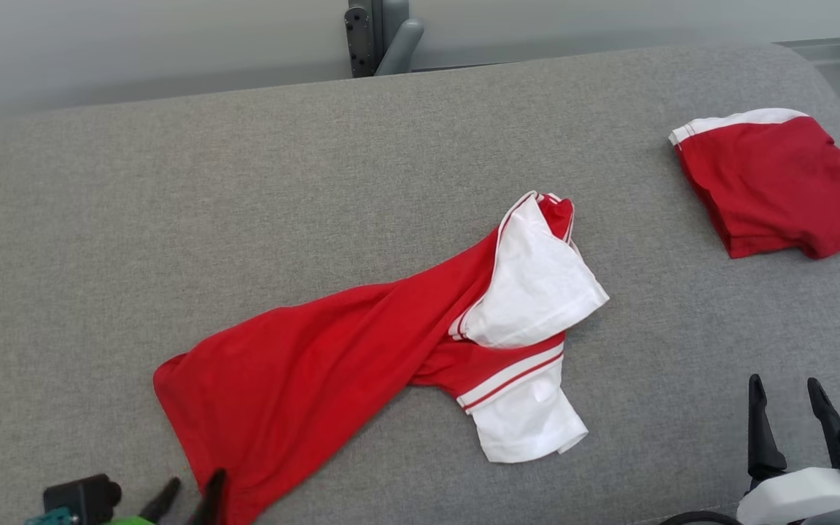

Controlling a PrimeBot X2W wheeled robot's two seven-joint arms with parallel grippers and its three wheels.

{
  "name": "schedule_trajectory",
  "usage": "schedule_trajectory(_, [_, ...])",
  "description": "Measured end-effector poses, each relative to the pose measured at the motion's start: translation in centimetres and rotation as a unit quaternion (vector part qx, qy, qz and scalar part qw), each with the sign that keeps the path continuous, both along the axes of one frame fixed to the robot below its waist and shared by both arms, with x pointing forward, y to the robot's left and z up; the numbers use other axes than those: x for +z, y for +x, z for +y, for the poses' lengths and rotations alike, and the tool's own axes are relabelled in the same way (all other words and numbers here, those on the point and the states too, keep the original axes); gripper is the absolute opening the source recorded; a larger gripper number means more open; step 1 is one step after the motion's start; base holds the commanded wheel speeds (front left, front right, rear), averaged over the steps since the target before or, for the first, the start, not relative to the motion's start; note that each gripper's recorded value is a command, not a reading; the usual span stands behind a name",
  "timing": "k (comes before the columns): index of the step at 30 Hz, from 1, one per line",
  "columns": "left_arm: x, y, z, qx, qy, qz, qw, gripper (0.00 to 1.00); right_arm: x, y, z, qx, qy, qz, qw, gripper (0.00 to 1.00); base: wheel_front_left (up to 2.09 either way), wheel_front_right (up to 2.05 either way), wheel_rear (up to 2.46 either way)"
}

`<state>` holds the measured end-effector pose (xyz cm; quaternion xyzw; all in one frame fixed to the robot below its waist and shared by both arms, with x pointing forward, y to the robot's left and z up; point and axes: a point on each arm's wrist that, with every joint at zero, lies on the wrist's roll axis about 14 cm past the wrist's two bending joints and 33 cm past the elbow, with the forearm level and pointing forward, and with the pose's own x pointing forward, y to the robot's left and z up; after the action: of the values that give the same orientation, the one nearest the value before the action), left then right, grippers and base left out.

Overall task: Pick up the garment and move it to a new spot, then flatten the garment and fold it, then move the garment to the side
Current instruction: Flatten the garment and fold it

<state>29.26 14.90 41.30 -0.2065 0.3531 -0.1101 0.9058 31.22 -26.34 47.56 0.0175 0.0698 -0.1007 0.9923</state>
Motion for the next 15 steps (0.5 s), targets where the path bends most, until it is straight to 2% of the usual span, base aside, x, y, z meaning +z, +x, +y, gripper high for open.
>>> schedule_trajectory(4, [2.9,3.4,1.9,0.068,0.022,-0.105,0.992,1.0,0.9,-0.4,-0.9,-0.014,-0.004,-0.014,1.0,1.0,0.0,0.0,0.0])
schedule_trajectory(8, [5.3,4.9,3.3,0.099,0.071,-0.189,0.974,1.0,2.0,-0.6,-1.6,-0.025,-0.007,-0.031,0.999,1.0,0.0,0.0,0.0])
schedule_trajectory(11, [6.3,5.0,3.0,0.1,0.101,-0.224,0.964,1.0,2.9,-0.4,-1.7,-0.025,-0.009,-0.046,0.999,1.0,0.0,0.0,0.0])
schedule_trajectory(15, [9.4,5.4,2.4,0.128,0.108,-0.29,0.942,1.0,3.8,0.0,-1.4,-0.018,-0.013,-0.06,0.998,1.0,0.0,0.0,0.0])
